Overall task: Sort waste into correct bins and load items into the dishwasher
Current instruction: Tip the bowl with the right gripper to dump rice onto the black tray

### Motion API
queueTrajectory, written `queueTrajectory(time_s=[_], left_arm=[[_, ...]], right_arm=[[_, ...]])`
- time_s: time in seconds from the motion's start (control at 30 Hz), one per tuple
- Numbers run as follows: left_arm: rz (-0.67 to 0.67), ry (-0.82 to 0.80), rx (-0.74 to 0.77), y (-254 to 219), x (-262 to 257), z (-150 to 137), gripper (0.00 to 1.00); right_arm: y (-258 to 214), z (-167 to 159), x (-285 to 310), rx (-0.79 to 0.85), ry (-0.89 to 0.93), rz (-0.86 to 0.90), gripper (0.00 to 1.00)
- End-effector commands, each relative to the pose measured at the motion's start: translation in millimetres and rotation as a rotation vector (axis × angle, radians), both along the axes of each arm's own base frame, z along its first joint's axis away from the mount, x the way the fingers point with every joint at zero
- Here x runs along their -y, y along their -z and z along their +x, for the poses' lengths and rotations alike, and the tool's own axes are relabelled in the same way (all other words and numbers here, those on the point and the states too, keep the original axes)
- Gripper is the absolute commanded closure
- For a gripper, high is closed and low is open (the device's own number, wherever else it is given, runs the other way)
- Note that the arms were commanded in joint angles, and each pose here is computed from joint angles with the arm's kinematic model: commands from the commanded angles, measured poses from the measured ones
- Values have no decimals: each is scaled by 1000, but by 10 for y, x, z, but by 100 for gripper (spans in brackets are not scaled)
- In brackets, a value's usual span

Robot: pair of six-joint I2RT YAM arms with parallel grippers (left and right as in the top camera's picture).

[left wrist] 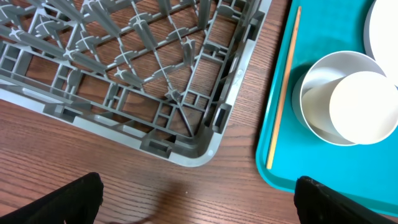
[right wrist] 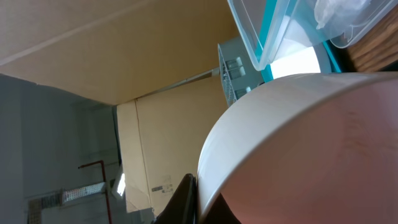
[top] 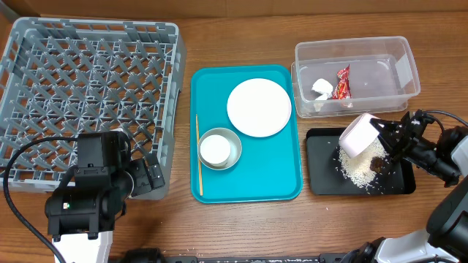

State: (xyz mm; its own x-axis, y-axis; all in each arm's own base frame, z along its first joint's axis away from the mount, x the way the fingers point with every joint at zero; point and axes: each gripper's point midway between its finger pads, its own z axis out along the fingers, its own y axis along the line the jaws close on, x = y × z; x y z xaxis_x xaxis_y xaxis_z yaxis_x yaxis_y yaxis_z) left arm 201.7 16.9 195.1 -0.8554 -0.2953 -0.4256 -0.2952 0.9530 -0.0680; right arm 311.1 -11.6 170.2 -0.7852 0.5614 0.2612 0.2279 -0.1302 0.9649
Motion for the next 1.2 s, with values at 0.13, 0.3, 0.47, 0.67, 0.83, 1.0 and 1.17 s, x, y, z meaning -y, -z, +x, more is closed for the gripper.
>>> queueTrajectory(time_s=[0.13,0.3,0.47,0.67,0.83,1.0,1.17], left_arm=[[9,-3,29,-84,-21,19,0],[9,-3,29,-84,-21,19,0],[9,-3,29,-84,-21,19,0],[9,-3,36,-93,-22,36,0],[9,-3,38,-95,-21,40,0],[8,-3,39,-96,-21,42,0],[9,-3,38,-94,-21,37,0]], right_arm=[[-131,0,5,47,16,21,96],[-131,0,5,47,16,21,96],[-127,-1,5,49,15,17,96],[351,-144,-107,-65,-107,-240,96],[148,-258,-312,214,-205,-338,96],[100,-279,-339,221,-234,-353,96],[59,-352,-401,297,-270,-384,96]])
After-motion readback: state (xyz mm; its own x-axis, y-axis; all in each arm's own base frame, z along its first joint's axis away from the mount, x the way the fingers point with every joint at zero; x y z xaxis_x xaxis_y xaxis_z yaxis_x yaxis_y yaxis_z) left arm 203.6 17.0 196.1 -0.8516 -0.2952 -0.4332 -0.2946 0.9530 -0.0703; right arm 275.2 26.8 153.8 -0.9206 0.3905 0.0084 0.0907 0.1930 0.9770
